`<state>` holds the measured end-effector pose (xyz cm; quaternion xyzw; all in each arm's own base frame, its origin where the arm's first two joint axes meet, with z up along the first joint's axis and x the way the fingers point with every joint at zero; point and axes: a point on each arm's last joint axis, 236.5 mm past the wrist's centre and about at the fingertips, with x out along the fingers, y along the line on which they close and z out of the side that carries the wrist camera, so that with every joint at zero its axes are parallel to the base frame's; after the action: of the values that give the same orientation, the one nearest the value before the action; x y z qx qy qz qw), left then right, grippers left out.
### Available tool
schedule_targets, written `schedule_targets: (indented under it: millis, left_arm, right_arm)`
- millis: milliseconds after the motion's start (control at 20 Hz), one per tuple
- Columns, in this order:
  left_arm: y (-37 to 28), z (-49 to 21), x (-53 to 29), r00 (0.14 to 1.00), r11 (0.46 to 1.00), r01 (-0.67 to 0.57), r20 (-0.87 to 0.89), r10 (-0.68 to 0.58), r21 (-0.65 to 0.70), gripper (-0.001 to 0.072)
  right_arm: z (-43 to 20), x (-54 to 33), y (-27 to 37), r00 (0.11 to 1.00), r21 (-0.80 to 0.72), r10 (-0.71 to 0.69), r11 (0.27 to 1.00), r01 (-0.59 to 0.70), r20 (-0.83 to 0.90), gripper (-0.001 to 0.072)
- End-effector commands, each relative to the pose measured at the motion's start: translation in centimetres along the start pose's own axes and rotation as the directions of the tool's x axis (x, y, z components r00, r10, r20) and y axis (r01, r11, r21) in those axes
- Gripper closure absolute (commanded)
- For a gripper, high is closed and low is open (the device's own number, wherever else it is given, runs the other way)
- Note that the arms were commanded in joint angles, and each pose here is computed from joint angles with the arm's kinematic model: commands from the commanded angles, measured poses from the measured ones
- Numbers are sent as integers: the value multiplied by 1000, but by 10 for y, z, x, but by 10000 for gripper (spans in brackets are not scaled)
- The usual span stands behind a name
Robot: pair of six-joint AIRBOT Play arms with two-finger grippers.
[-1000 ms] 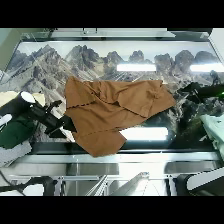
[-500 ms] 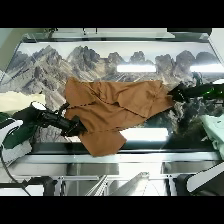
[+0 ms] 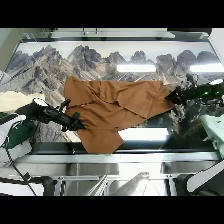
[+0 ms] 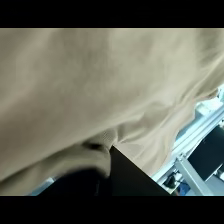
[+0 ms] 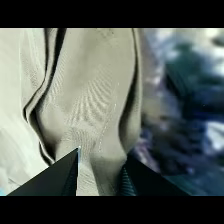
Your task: Fold the shirts.
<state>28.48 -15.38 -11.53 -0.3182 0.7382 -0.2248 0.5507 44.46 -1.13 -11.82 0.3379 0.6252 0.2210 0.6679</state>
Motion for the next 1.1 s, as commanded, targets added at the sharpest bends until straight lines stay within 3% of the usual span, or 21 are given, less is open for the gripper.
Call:
schedule_targets:
  millis: [0, 50, 100, 200, 250, 400, 550, 650, 700, 800, 850, 900, 1000, 1050]
  left_arm:
    - [-2, 9, -25, 999, 999, 47, 22, -47, -13, 682]
    - [1, 13, -31, 998, 998, 52, 40, -51, -21, 682]
    - [3, 17, -35, 997, 998, 55, 55, -54, -25, 681]
    - [2, 25, -42, 995, 998, 54, 83, -53, -11, 681]
    - [-1, 29, -46, 994, 999, 52, 92, -52, 5, 681]
    - [-38, 35, -64, 984, 986, 146, 88, -153, 80, 681]
    - [-112, 25, -113, 943, 924, 285, 98, -318, 254, 683]
    - [-157, 7, -166, 909, 863, 303, 150, -390, 403, 683]
    - [-182, -9, -197, 878, 815, 317, 175, -446, 485, 683]
    - [-240, -63, -273, 770, 649, 354, 185, -611, 673, 682]
    - [-268, -99, -315, 698, 541, 335, 183, -692, 771, 682]
    - [-287, -127, -350, 633, 467, 271, 209, -745, 842, 682]
    - [-309, -176, -404, 524, 401, 24, 330, -785, 916, 682]
    - [-316, -194, -421, 471, 397, -90, 390, -791, 913, 681]
  right_arm:
    - [-5, -8, -6, 998, -46, -56, 997, 54, -43, 374]
    - [-12, -4, -2, 996, -49, -43, 998, 39, -80, 376]
    - [-22, 0, 4, 992, -49, -21, 999, 15, -127, 445]
    - [-43, 11, 22, 973, -60, 37, 997, -52, -228, 667]
    - [-51, 16, 38, 961, -73, 84, 992, -107, -265, 692]
    - [-55, 24, 98, 926, -126, 237, 951, -284, -295, 692]
    - [-55, -13, 179, 868, -221, 419, 850, -478, -267, 692]
    - [-58, -65, 234, 854, -354, 481, 777, -521, -200, 692]
    - [-63, -93, 259, 858, -443, 490, 742, -503, -153, 692]
    - [-76, -164, 316, 859, -626, 512, 675, -390, 18, 692]
    - [-80, -201, 340, 845, -698, 515, 658, -282, 144, 692]
    - [-86, -242, 361, 811, -747, 500, 653, -124, 303, 692]
    - [-108, -314, 400, 666, -748, 492, 646, 152, 561, 691]
    - [-129, -340, 419, 584, -727, 494, 632, 267, 644, 691]
